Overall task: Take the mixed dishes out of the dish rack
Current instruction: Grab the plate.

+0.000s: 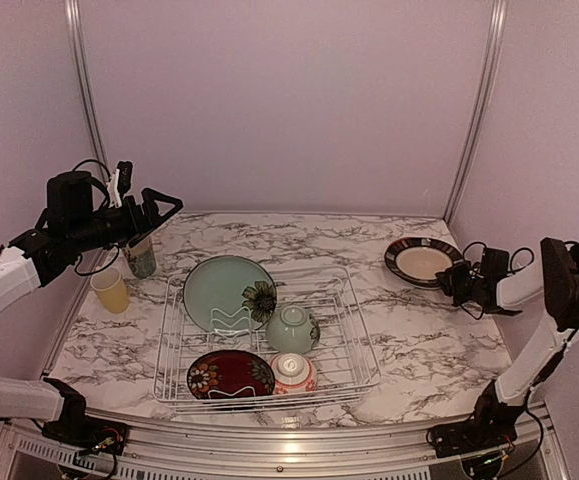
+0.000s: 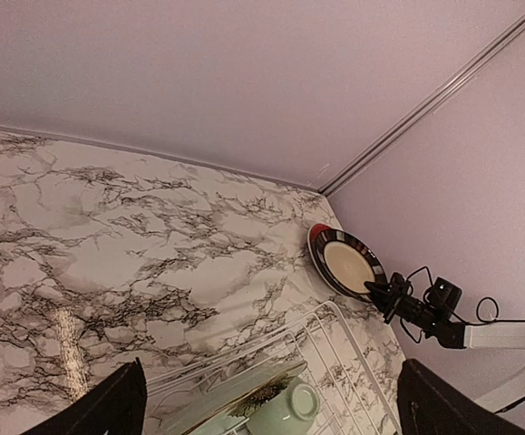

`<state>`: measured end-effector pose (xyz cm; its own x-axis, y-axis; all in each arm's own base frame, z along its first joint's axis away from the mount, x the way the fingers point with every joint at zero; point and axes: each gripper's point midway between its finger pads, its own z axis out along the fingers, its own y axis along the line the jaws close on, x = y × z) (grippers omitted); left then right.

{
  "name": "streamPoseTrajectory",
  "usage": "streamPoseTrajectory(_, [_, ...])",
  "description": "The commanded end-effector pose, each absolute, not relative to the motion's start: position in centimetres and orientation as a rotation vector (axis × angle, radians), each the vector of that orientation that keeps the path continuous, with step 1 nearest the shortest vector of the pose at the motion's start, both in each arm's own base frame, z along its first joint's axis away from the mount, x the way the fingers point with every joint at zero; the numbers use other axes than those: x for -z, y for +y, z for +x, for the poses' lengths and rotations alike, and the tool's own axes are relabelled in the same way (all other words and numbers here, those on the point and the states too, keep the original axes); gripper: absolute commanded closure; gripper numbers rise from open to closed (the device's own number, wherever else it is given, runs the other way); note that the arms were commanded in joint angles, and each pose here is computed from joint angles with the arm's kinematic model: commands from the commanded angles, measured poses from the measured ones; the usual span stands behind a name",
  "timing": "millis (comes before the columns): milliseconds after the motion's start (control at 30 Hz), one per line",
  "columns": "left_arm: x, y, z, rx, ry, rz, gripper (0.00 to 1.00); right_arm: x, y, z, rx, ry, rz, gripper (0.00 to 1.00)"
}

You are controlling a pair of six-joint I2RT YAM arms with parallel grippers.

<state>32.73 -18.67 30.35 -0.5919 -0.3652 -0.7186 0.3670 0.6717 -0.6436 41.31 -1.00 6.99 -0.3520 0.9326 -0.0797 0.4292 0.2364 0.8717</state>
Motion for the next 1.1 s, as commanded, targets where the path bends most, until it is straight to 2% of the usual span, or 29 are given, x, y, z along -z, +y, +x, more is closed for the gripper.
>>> streamPoseTrajectory(0, [-30.0, -18.8, 32.6, 0.992, 1.989, 0.018, 0.01, -14.3, -1.3, 45.4, -1.147, 1.711, 0.981, 1.00])
streamPoseTrajectory(467, [-29.7, -18.9, 32.7, 0.992, 1.997, 0.014, 0.01, -13.0, -1.7, 46.9, -1.126, 1.732, 0.976, 1.00])
streamPoseTrajectory(633, [-29.9, -18.9, 32.7, 0.992, 1.993, 0.014, 0.01, -12.2, -1.6, 47.2, -1.123, 1.763, 0.971, 0.93])
streamPoseTrajectory(800, [-29.7, -18.9, 32.7, 0.990, 1.996, 0.014, 0.01, -11.1, -1.5, 47.0, -1.085, 1.825, 0.979, 0.77])
streamPoseTrajectory(1067, [-29.6, -18.9, 32.7, 0.992, 1.997, 0.016, 0.01, -10.4, -1.8, 46.3, -1.008, 1.900, 0.998, 0.64])
